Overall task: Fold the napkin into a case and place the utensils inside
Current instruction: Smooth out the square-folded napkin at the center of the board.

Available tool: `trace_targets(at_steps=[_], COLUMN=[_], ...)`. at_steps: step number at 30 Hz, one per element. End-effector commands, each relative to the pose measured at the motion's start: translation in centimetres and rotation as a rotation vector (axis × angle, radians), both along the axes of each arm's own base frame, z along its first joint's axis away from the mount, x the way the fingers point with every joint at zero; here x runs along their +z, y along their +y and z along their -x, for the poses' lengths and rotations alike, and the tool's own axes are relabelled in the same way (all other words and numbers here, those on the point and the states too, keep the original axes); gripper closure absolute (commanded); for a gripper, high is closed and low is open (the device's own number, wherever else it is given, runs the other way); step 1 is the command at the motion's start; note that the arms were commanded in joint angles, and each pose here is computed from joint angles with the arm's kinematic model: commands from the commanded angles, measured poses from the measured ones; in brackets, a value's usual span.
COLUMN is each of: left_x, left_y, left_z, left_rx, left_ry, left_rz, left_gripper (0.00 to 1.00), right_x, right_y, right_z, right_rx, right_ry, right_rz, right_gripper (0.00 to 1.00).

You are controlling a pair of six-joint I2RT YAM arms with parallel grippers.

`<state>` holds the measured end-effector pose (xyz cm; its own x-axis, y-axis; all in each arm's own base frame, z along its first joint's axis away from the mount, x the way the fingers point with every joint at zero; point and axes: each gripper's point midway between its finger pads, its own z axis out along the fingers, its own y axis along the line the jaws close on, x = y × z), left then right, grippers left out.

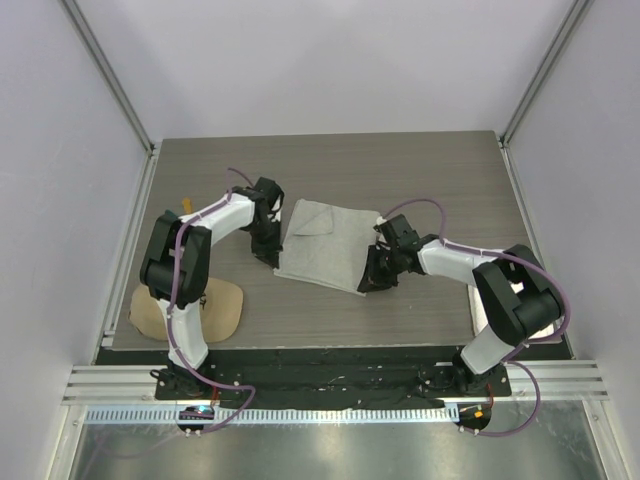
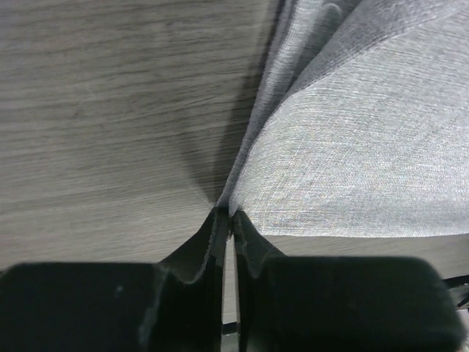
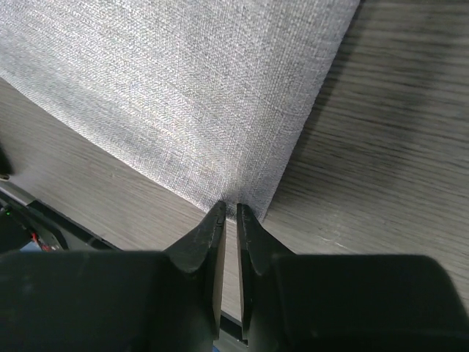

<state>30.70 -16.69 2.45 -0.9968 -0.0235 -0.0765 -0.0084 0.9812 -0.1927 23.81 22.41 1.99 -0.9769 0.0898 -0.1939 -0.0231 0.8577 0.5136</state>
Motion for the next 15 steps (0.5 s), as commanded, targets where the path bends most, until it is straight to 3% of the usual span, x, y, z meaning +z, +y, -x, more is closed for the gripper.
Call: trace_targets(at_steps=[1,4,8,10,13,15], left_x=[1.0,3.7,9.3,11.0,12.2,11.0], left_y=[1.3,1.1,0.4,-1.5,-4.8,-7.7], left_z=[0.2,-0.9,-3.8,-5.3,-7.0,-7.4], left_rx=[-0.016,0.003,0.062,0.105,0.113,0.091], left_ry=[-0.011,-0.106,-0.299,-0.369,-0.405,-0.353], left_rz=[-0.046,-0.029,0.032,0.143,0.323,0.411], left_gripper=[0.82,0.64,0.59,0.61,0.75,0.84], right_x=[0.5,4.1,8.4,8.5,7.9,7.6], right_y=[-0.7,0.3,2.2,3.2,4.6,5.7], right_z=[-0.6,-2.7,-6.6,-7.9,-10.7,-12.7], right_rx=[-0.006,-0.007,-0.007,0.002,0.005,-0.004], right_ry=[-0.040,-0.130,-0.229,-0.226,-0.229,-0.234], right_rz=[0.021,-0.017,-0.061,-0.073,-0.068,-0.071], right_gripper=[0.84,0.84,0.80,0.77,0.73,0.73])
